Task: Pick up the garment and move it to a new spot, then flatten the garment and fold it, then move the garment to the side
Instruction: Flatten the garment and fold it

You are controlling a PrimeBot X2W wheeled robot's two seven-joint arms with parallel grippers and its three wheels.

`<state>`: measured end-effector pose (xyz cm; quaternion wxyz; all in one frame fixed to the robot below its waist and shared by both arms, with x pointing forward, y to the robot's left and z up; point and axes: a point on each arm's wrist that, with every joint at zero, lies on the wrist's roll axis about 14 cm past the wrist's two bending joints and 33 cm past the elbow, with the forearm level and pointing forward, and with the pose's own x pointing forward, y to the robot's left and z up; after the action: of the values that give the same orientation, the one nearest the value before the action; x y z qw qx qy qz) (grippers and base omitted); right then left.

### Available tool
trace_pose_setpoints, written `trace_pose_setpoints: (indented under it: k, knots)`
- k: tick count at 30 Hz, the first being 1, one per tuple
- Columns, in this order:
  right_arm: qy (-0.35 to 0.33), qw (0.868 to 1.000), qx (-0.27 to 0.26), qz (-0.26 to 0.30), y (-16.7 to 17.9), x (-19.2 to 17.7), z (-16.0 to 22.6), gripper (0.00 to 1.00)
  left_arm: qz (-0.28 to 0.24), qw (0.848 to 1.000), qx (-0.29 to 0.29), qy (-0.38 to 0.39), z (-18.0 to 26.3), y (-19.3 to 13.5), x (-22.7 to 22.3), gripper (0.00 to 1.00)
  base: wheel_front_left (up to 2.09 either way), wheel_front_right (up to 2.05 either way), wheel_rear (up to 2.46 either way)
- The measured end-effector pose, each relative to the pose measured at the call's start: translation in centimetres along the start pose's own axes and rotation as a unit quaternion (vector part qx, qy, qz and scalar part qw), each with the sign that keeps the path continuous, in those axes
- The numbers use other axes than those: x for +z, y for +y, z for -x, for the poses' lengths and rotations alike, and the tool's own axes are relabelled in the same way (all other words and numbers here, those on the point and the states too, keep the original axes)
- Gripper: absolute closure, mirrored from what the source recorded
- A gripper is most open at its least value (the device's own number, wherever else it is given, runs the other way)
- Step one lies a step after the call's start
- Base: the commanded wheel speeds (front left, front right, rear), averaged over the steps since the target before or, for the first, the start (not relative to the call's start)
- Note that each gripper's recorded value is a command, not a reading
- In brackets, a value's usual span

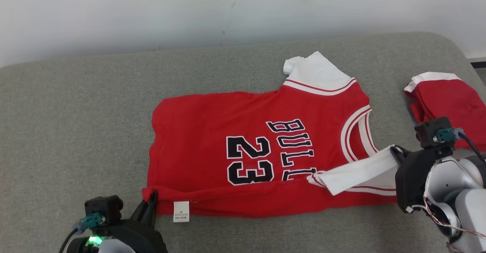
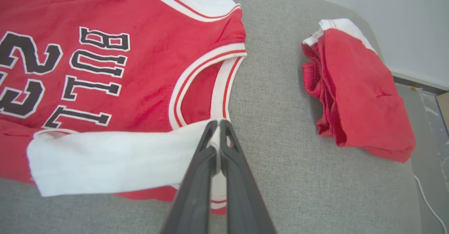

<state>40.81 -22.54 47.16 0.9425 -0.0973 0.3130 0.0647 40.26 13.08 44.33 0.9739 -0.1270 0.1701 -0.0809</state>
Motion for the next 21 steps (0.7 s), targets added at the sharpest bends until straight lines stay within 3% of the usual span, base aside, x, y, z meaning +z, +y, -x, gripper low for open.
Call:
trace_pose_setpoints:
  k: [14,15,16,17,18,19,21]
  knots:
    - [-0.038,0.999,0.002,0.019,-0.5,2.4,-4.1,1.0,-0.007,1.0,0.022,0.022,-2.7,1.4,-0.4,1.0,0.0,0.0,0.0]
    - [-0.039,0.999,0.004,0.02,-0.4,2.5,-4.3,0.88,-0.007,0.999,0.022,0.022,-2.9,1.4,-0.3,1.0,0.0,0.0,0.0]
    - [-0.042,0.999,0.005,0.02,-0.3,2.6,-4.5,0.88,-0.007,0.999,0.023,0.021,-3.0,1.4,-0.3,1.0,0.0,0.0,0.0]
    - [-0.045,0.999,0.006,0.019,-0.1,2.7,-4.7,0.6,-0.007,0.999,0.023,0.021,-3.1,1.4,-0.3,0.62,0.0,0.0,0.0]
    - [-0.05,0.999,0.007,0.016,0.0,2.9,-4.8,0.0,-0.009,1.0,0.022,0.019,-3.2,1.4,-0.2,0.13,0.0,0.0,0.0]
    - [-0.055,0.998,0.009,0.013,0.1,3.1,-5.0,0.0,-0.008,1.0,0.022,0.017,-3.3,1.3,-0.1,0.0,0.0,0.0,0.0]
    - [-0.067,0.998,0.01,0.013,0.3,3.4,-5.1,0.0,-0.009,1.0,0.023,0.012,-3.4,1.2,0.1,0.0,0.0,0.0,0.0]
